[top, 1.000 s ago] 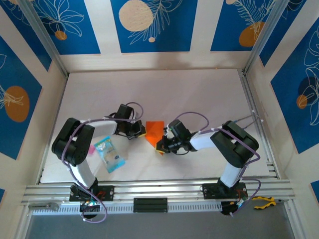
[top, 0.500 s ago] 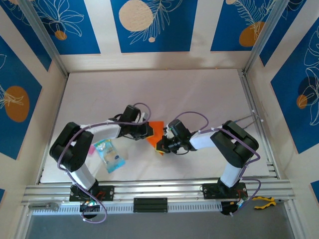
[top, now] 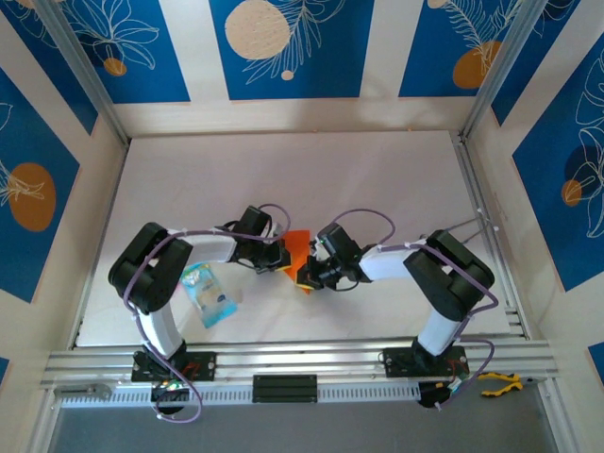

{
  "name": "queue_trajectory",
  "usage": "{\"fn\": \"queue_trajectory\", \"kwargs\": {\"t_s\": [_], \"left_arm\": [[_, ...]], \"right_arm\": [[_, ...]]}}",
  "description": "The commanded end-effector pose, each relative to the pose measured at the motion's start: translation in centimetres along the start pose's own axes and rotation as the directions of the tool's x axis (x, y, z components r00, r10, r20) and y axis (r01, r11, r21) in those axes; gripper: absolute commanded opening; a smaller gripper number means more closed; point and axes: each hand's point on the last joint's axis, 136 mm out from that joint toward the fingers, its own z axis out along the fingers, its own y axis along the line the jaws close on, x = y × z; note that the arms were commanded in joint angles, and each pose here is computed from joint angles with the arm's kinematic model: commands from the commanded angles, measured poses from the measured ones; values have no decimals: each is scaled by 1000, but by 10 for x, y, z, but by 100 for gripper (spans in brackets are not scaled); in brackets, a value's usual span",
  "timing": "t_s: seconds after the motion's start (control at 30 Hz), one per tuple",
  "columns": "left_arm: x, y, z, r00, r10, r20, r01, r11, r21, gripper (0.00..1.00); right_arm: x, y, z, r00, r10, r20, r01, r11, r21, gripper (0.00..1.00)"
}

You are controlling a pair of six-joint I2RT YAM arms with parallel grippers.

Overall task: Fold a paper plane with a square sheet of paper (pick it up from the middle)
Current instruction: Third fold the triangle at the center of the table.

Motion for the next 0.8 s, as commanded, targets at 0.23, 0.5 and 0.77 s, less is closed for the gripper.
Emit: {"fn": "queue_trajectory", "kwargs": {"t_s": [0.23, 0.5, 0.77], "left_arm": [[10, 28, 6, 999, -28, -30, 25, 995, -98, 3], [6, 30, 5, 999, -36, -18, 34, 994, -105, 2], [2, 31, 5, 999, -50, -13, 49, 993, -103, 2]], "right_arm": [[-11, -2, 15, 1000, 8, -25, -8, 1000, 27, 6], [12, -27, 10, 999, 30, -46, -27, 998, 59, 7], [41, -39, -6, 997, 4, -76, 0, 999, 44, 7]]}}
